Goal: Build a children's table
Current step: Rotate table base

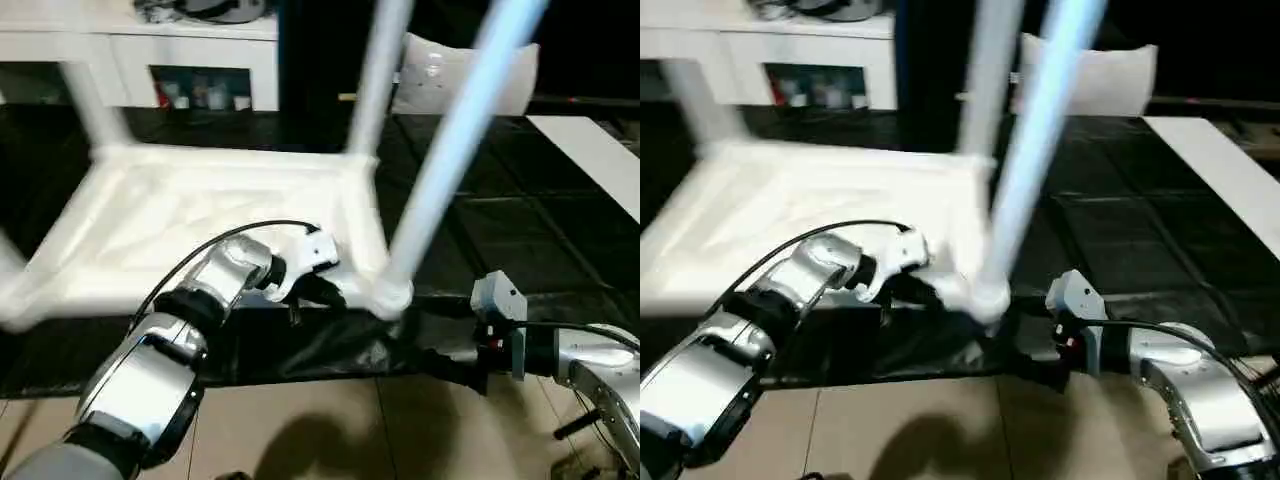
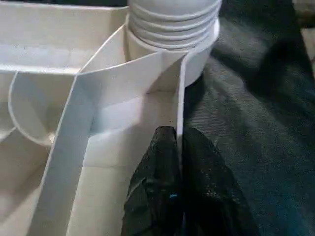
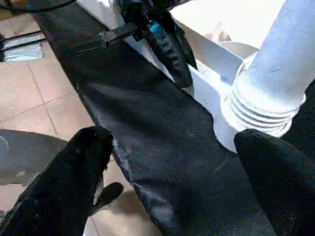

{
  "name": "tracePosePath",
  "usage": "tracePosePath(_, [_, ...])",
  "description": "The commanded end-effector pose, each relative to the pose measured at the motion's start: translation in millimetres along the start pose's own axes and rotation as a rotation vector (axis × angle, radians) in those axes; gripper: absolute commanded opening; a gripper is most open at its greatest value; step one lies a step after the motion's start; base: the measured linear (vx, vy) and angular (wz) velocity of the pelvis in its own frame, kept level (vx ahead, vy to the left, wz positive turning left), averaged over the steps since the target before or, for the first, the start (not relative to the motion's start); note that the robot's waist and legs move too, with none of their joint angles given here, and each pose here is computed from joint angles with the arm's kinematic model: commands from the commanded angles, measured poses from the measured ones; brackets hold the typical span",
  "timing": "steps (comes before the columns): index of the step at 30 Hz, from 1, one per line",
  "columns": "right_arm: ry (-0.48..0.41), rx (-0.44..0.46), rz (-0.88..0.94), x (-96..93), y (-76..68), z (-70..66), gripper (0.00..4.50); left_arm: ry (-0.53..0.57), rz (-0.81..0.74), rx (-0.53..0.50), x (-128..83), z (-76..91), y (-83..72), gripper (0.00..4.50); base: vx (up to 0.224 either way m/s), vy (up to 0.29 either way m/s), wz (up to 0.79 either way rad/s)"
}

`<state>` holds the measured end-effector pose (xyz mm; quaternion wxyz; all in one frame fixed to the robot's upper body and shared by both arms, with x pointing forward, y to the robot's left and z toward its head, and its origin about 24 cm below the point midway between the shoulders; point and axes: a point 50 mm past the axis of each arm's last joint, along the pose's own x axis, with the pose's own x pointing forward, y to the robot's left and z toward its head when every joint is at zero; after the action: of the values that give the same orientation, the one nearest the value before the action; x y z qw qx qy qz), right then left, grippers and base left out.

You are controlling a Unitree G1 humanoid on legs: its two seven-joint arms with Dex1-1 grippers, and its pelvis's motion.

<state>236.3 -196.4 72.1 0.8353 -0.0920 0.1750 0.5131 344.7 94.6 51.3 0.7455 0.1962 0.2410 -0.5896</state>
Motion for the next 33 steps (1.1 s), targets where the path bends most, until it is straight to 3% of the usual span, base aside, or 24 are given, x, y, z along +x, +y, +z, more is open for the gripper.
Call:
tracePosePath(1, [-0.015, -0.025, -0.014, -1.5, -0.3, 4.7, 4.5, -0.001, 0.009, -0.066, 2, -15.8, -5.6, 0.04, 0.0, 0.0, 0.0])
tracePosePath(3, [-0.017, -0.035, -0.034, -1.7, -0.7, 5.0, 4.5, -0.062, -0.017, 0.031, 3, -10.3, -13.0, 0.04, 0.0, 0.0, 0.0])
tracePosePath(7, [-0.021, -0.011, -0.074, -2.0, -3.2, 4.3, 4.5, -0.041, -0.022, 0.239, 0, -15.0, -24.1, 0.04, 0.0, 0.0, 0.0])
tracePosePath(11, [-0.016, -0.01, -0.046, -2.1, -1.2, 3.9, 4.5, -0.066, -0.054, 0.189, -4, -12.7, -30.5, 0.04, 0.0, 0.0, 0.0])
tracePosePath(17, [-0.031, -0.054, -0.08, -1.2, -8.9, 9.3, 4.5, -0.026, -0.085, 0.238, -11, -21.3, -35.7, 0.04, 0.0, 0.0, 0.0])
tracePosePath(19, [-0.045, -0.07, -0.079, 0.1, -12.3, 11.8, 4.22, -0.023, -0.128, 0.218, -14, -23.2, -39.9, 0.0, 0.0, 0.0, 0.0])
tracePosePath(21, [-0.052, -0.054, -0.065, 9.9, -29.0, 14.0, 4.05, -0.04, -0.176, 0.186, -16, -21.9, -44.8, 0.0, 0.0, 0.0, 0.0])
tracePosePath(23, [-0.055, -0.045, -0.042, 14.2, -34.2, 15.0, 3.9, -0.044, -0.196, 0.177, -17, -21.3, -46.9, 0.0, 0.0, 0.0, 0.0])
tracePosePath(33, [-0.065, -0.064, 0.156, 30.6, -38.1, 20.4, 3.2, -0.022, -0.21, 0.23, -20, -18.0, -49.5, 0.0, 0.0, 0.0, 0.0])
